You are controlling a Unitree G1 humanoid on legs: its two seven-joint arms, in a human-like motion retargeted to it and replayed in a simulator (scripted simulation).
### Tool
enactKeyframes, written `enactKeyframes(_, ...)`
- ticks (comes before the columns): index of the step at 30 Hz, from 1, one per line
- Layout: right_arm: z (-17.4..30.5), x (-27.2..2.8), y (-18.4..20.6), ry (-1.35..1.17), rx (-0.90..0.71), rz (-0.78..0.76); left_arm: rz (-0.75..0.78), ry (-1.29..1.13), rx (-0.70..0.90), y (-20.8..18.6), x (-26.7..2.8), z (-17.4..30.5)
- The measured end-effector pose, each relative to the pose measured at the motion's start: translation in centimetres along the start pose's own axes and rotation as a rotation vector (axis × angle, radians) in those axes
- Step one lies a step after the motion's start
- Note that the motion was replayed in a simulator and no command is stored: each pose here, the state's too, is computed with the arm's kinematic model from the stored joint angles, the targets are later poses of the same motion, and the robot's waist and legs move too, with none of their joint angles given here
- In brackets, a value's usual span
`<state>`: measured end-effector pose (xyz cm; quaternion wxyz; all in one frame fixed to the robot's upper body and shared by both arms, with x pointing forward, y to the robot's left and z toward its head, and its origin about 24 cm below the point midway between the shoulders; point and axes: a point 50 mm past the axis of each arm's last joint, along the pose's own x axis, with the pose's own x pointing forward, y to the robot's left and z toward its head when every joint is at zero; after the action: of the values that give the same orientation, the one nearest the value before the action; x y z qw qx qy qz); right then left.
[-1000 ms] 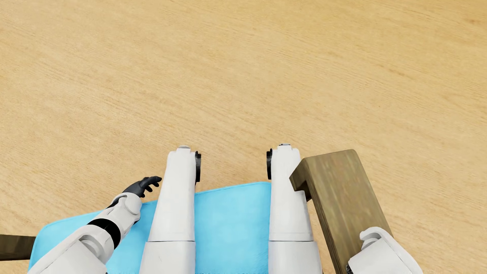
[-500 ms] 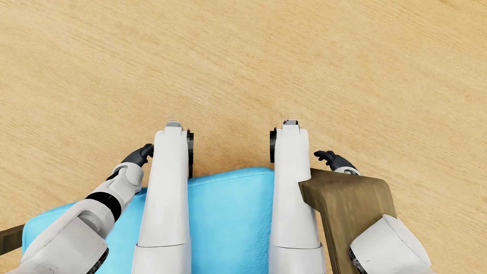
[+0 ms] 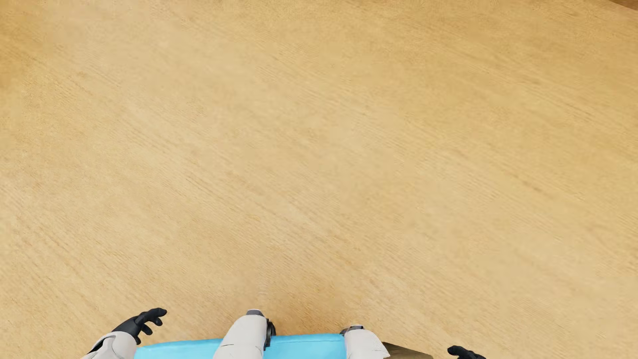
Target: Rise from the blue chair
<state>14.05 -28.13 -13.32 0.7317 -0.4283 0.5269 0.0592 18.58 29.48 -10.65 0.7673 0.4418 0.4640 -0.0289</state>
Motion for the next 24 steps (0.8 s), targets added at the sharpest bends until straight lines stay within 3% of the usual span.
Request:
enactKeyframes(6, -4.9, -0.7, 1.3, 0.170, 0.051, 0.030, -0.012, 0.078, -0.044, -0.6, -0.4, -2.3)
enactKeyframes(13, -3.4, -0.4, -0.2, 0.085, 0.157, -0.073, -0.061, 0.107, -0.008, -1.6, -0.6, -3.2)
enactKeyframes(17, -3.2, -0.5, 0.4, 0.093, 0.235, -0.090, -0.043, 0.083, 0.091, -1.1, -0.6, -3.1)
enactKeyframes(24, -4.6, -1.3, 4.6, 0.181, 0.287, 0.051, 0.054, 0.060, 0.096, 1.9, -0.2, -2.7)
